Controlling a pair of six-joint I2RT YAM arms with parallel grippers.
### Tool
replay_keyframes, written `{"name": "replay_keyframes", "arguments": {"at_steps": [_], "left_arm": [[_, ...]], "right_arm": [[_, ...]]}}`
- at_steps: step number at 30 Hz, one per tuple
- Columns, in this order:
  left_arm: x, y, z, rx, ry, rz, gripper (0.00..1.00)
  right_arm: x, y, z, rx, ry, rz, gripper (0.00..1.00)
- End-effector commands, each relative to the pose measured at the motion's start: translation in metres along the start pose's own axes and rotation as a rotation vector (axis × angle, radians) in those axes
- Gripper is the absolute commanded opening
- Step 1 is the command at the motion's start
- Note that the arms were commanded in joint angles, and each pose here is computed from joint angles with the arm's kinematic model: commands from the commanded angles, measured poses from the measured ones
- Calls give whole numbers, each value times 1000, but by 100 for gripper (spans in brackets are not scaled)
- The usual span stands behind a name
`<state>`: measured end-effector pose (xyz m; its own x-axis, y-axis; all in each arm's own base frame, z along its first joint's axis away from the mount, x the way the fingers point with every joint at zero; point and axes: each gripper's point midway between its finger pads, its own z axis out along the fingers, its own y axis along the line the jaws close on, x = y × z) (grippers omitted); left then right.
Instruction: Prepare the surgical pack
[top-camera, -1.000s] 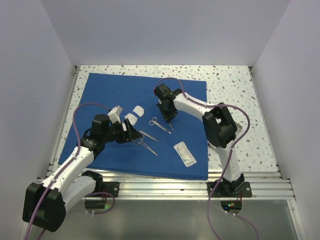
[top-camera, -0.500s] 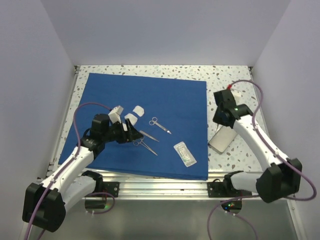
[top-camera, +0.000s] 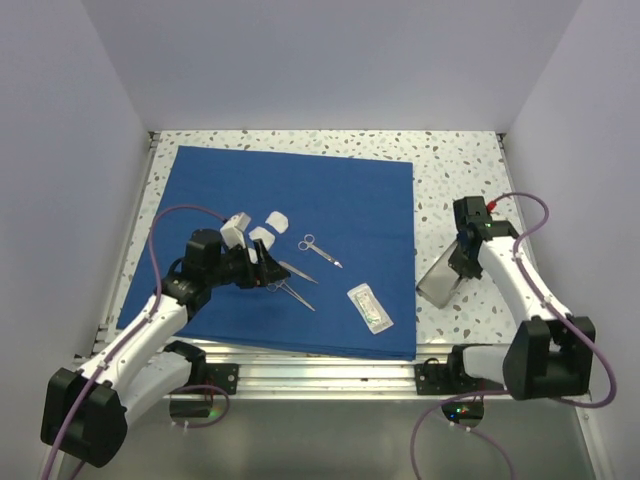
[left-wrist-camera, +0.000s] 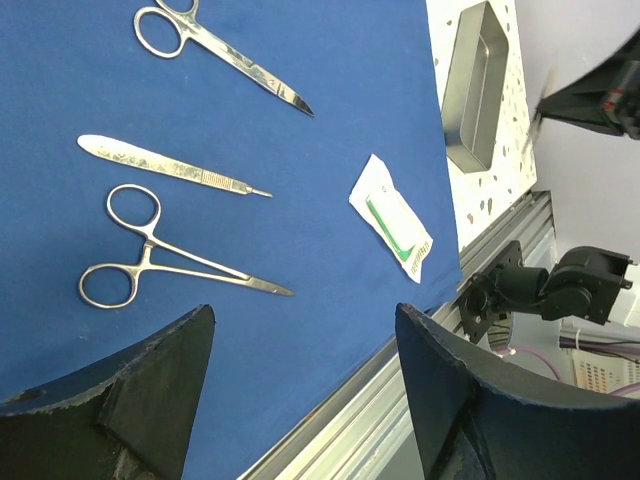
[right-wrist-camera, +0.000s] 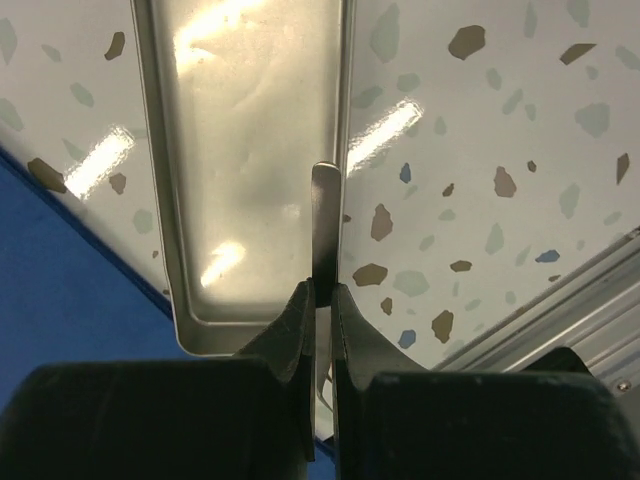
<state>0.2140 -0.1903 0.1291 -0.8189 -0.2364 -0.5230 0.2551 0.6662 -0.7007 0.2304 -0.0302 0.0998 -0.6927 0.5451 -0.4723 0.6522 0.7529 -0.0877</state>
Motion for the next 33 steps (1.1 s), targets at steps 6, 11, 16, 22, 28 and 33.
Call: {"name": "replay_keyframes", "arguments": {"at_steps": [6,11,16,22,28,33], "left_arm": [[-17,-14,1,34,-40,22,76],[-17,-13,3,28,-25,24,76],[-18,-10,4,10,-21,34,77],[-12,-1,8,-11,-2,28,77],[-13,1,10,-26,-5,16,77],[-15,9,11,-66,-17,-3,76]], "right_arm": [[-3,32,51,6,35,26,0],[-9,48,64,-7,73,-28,29],[-19,47,37,-25,2,-112,63],[1,151,-41,-344,-103,-521,66],[77,260,-62,-495,-26,-956,68],[106,309,-62,-560,-5,-1059,62]]}}
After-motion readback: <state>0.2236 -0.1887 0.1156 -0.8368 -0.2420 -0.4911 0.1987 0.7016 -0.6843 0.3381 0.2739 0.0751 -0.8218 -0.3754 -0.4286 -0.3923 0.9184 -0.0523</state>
